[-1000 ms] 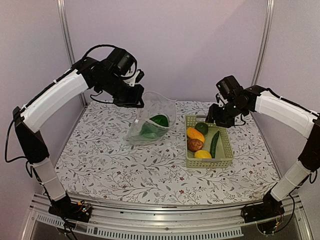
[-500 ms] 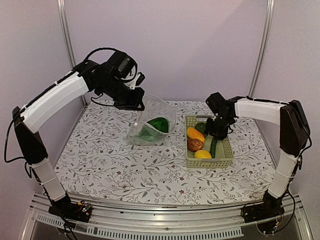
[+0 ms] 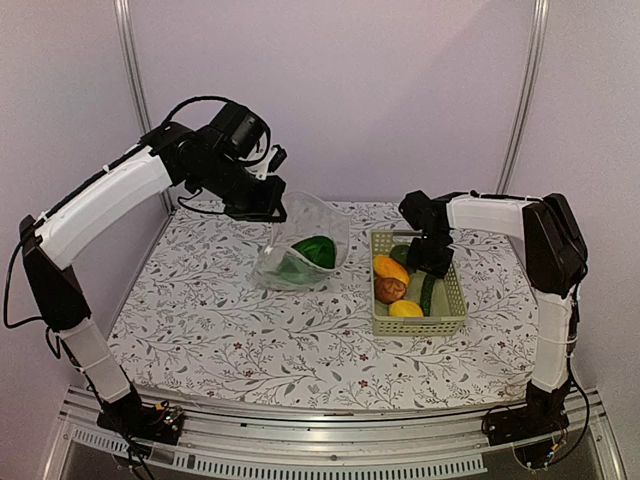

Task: Place the food in the zip-top bag and seal the zipper
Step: Pick up the fake vegetable from the bin.

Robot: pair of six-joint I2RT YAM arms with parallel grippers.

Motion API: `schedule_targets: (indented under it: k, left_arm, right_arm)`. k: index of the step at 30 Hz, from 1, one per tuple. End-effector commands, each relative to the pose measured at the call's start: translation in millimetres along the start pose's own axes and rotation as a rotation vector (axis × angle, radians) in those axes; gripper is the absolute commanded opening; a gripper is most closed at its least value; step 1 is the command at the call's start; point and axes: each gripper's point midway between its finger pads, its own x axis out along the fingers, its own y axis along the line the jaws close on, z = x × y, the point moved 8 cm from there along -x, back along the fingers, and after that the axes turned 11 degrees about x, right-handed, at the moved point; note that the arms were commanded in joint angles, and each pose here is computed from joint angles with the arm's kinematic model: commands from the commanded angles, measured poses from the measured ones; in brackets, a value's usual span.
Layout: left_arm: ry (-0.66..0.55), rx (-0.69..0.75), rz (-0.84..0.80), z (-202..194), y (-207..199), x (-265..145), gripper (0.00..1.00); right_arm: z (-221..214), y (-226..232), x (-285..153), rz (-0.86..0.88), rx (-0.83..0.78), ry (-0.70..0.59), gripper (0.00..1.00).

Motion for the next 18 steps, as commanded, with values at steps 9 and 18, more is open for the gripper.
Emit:
schedule_targets:
  k: [9,18]
  left_arm:
    - [-0.047,-0.016,-0.008,-1.3,2.4,-17.5,0.00]
    - [-0.043,-0.016,-0.015,-2.8,2.2,-18.0,0.00]
  right_arm:
    - [19.7,-14.2,42.8,-0.174,0.087,-0.045,0.53]
    - [33.6,-1.0,59.3,-0.105,0.090,-0.012,0.37]
